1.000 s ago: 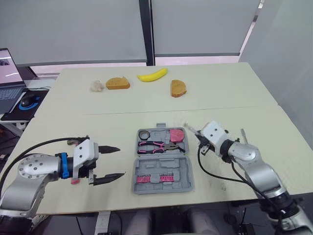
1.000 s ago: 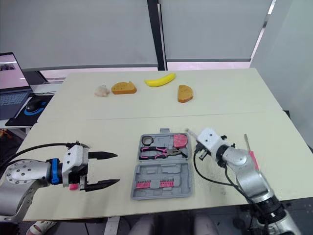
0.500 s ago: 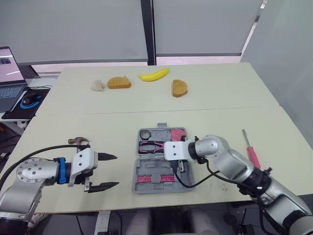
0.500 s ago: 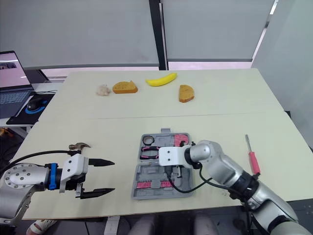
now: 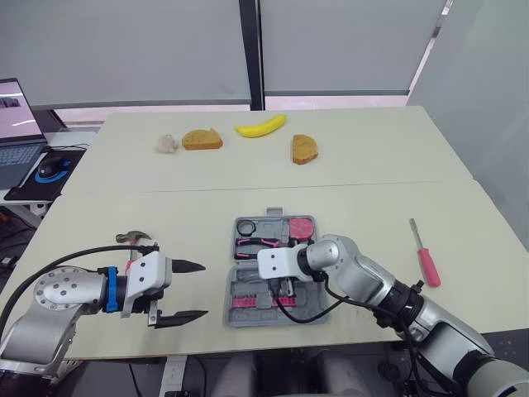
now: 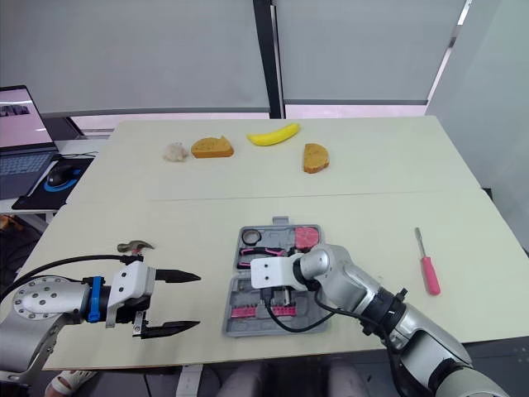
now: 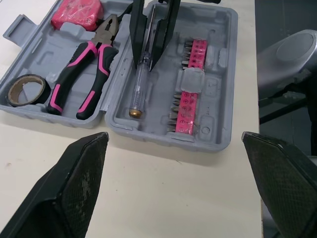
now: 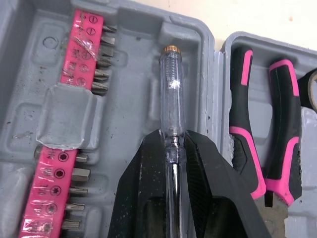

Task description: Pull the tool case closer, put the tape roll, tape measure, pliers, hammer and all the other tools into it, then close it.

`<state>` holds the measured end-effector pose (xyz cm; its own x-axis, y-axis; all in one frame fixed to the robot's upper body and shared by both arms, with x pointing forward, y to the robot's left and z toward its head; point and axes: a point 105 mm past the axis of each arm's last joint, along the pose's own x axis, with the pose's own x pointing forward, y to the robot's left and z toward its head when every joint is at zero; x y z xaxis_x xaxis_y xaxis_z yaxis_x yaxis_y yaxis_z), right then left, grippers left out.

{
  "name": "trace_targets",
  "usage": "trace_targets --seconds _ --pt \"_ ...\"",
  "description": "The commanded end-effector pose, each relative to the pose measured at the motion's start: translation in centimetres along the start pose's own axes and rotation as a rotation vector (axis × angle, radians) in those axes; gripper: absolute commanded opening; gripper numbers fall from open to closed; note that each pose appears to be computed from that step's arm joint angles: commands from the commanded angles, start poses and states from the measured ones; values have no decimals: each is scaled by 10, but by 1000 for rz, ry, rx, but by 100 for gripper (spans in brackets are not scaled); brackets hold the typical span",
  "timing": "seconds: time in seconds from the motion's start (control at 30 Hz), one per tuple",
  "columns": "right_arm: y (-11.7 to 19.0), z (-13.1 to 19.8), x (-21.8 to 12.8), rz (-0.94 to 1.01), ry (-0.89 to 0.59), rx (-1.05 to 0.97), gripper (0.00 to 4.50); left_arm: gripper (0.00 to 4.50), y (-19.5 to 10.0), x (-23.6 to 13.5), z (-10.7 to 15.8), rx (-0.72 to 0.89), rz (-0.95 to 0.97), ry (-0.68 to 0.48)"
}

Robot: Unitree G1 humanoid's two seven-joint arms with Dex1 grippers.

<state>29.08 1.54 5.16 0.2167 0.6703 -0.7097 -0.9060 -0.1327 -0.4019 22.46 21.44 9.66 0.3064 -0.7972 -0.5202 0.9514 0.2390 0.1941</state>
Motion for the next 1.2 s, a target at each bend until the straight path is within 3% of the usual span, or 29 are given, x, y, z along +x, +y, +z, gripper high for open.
trace_targets --seconds 0.03,0.6,0.67,0.9,1.0,1.2 --pt "-13 10 -10 -53 -43 -15 31 450 -1 1 10 35 -8 -14" --pt "-13 7 -1 -69 -38 42 31 450 1 5 12 37 -5 -19" --pt "-12 9 -2 -63 -52 40 104 450 2 5 11 37 -5 -18" --pt "-18 25 -19 -90 -122 -3 272 450 0 6 10 35 -5 -17" --pt "-19 30 -26 -99 -161 6 272 450 0 5 10 35 -2 -17" --pt "-16 24 -20 -77 -148 13 155 450 1 5 9 37 -5 -13"
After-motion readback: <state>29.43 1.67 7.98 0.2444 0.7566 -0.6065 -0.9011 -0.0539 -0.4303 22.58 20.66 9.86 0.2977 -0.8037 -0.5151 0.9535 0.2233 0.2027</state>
